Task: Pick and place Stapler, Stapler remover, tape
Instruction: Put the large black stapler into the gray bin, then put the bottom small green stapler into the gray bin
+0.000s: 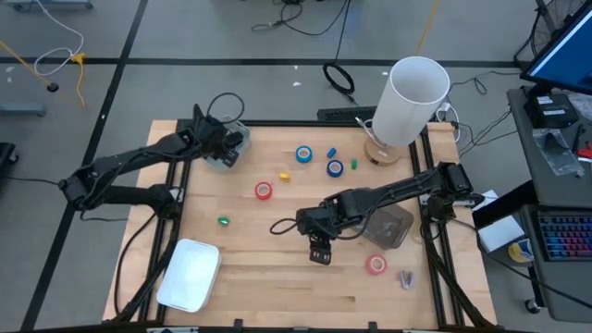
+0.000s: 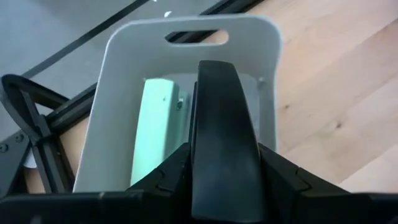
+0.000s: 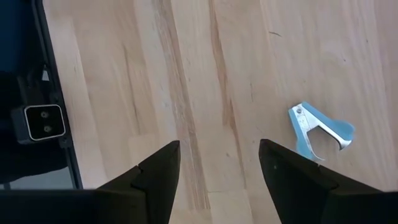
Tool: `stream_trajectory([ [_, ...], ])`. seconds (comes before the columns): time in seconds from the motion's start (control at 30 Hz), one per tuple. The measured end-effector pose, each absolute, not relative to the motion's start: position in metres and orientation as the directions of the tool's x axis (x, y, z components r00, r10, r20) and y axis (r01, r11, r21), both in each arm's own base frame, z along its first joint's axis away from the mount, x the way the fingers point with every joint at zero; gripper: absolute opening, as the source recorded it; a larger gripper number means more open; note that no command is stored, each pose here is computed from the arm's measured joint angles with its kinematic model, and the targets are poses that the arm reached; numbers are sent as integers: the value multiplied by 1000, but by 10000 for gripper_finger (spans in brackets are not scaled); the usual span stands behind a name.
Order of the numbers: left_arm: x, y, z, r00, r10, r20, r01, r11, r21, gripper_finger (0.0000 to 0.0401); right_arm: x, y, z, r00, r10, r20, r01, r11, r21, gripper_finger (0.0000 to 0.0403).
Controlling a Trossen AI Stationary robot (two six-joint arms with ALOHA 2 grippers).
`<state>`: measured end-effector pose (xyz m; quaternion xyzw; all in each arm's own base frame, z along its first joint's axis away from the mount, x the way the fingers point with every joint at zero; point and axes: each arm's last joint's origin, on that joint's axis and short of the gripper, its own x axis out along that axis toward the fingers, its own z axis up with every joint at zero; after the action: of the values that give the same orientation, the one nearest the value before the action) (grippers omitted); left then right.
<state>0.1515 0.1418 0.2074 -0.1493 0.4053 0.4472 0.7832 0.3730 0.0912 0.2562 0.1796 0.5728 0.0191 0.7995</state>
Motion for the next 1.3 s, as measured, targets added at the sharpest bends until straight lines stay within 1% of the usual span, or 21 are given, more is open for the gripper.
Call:
stream_trajectory([
  [0.27,149,141,197,273,577,-770,-822,555,125,134,375,92,257,363,241,-900,186,928,324,210],
  [0.43,148,139,194,284,563,-776,-810,574,119,134,375,92,257,363,242,-900,186,927,324,210],
  [0.47,148,139,193,281,561,-778,-810,573,121,142,375,92,257,364,242,-900,186,927,324,210],
  [0.6,146,137,188,272,540,-796,-805,581,119,194,375,92,257,364,242,-899,186,927,325,210],
  [0.67,146,137,189,275,543,-793,-806,581,118,208,375,92,257,365,242,-899,186,927,325,210],
  [0.87,147,138,189,278,548,-789,-806,580,118,217,375,92,257,365,242,-899,186,927,326,210],
  [0.97,149,139,196,286,555,-781,-807,579,116,218,375,92,257,365,242,-899,186,927,326,210],
  [1.03,151,140,206,314,555,-770,-803,588,97,219,375,92,257,365,243,-899,186,927,326,210],
  [1.1,155,140,218,368,541,-756,-785,616,59,219,375,92,257,363,245,-899,185,927,327,210],
  [1.2,161,133,237,484,482,-730,-716,698,-13,220,374,91,257,349,242,-905,189,928,321,210],
  [1.3,164,120,253,579,425,-695,-629,775,-50,220,371,91,255,326,233,-916,197,931,306,210],
])
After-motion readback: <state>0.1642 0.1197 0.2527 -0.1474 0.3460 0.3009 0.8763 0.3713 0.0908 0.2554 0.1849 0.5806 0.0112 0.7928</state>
